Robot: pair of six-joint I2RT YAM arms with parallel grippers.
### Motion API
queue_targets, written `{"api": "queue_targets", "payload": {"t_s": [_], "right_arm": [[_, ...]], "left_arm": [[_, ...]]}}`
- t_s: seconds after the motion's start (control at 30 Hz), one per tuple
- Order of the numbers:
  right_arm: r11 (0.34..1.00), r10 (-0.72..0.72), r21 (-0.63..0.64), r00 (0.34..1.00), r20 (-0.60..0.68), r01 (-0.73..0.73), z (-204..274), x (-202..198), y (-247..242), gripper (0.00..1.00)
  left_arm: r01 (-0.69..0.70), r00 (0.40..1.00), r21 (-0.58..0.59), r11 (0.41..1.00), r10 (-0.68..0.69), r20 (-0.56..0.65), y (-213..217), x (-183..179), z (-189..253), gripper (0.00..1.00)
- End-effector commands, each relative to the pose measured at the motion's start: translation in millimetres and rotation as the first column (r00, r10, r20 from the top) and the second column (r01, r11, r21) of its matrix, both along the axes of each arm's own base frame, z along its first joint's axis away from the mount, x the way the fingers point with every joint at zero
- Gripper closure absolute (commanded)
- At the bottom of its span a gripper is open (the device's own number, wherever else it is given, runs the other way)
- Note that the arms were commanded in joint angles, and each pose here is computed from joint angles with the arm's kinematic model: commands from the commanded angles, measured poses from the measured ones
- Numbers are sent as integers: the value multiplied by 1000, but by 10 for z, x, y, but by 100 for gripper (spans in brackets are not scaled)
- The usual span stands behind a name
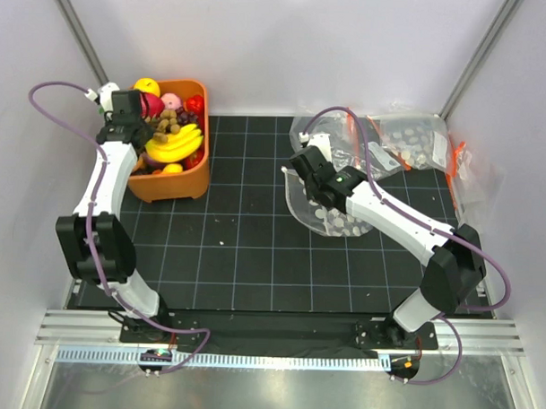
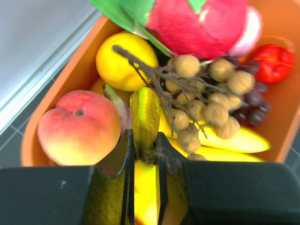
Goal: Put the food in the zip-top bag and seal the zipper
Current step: Pick up the fake fruit from the bin.
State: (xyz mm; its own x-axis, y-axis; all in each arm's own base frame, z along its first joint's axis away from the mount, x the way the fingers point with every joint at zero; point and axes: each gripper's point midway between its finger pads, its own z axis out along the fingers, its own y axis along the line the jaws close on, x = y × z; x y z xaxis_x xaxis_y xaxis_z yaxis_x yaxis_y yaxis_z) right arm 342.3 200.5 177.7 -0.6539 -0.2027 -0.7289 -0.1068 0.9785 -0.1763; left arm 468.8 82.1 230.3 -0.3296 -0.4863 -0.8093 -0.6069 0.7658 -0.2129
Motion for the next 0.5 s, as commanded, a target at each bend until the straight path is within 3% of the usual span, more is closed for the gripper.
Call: {"api": "queue_targets", "payload": {"t_s": [0.0,0.27,0.47], "right_arm": [[998,18,51,999,43,-20,171,18,50,99],[994,49,96,998,30,-52,184,4,156,99],[993,50,103,998,34,-54,205,-14,147,99]], "left_arm": [[46,992,35,998,-50,118,-65,-195,626,100],[126,990,5,992,-126,63,-240,-461,768,100],[337,938,-133,932,-319,139,-775,-522,922,100]]}}
